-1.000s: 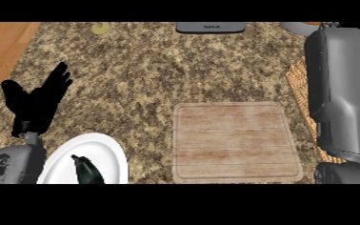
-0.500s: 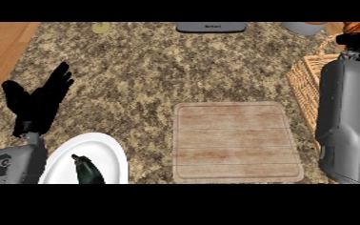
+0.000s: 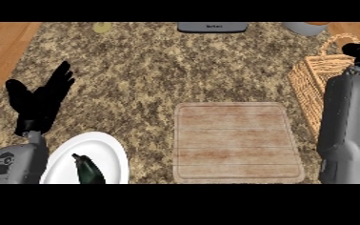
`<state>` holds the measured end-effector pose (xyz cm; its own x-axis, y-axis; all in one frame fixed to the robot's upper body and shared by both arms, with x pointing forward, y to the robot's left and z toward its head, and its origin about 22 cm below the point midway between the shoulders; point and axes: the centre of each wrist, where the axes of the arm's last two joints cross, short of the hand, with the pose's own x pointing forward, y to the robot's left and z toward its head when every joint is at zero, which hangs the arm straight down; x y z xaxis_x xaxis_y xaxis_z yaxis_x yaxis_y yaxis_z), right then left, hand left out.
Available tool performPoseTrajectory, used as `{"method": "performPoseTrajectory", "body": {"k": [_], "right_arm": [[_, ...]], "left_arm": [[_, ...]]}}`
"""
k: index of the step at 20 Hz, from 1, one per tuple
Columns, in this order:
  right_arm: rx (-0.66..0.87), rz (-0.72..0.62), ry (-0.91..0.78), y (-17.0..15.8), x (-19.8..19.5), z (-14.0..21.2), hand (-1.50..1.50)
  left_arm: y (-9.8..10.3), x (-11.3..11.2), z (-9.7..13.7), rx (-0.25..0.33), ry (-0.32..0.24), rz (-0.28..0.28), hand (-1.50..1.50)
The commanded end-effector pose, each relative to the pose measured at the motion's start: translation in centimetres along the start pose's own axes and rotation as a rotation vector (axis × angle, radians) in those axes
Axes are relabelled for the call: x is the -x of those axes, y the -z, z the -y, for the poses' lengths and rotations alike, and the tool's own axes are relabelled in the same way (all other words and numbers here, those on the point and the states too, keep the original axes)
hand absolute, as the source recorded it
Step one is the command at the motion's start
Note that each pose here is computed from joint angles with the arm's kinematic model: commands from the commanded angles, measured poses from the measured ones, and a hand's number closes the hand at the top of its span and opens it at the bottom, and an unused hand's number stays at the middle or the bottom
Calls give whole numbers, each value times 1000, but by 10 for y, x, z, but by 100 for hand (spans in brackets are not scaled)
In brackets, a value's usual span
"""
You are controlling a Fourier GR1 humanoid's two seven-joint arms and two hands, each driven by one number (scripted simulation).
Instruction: Pick the croissant from the cutting board and place it in the basket
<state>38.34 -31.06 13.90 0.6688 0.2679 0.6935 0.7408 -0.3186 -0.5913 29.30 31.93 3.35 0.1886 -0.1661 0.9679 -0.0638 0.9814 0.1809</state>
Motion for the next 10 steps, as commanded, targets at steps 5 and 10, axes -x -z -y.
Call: {"method": "performPoseTrajectory", "body": {"k": [5,10], "right_arm": [[226,-236,311,35,3,46,-150],[282,-303,425,37,29,94,-150]], "left_arm": [[-1,7,8,-8,-33,6,0],[-5,1,-7,-33,-13,-13,0]]}}
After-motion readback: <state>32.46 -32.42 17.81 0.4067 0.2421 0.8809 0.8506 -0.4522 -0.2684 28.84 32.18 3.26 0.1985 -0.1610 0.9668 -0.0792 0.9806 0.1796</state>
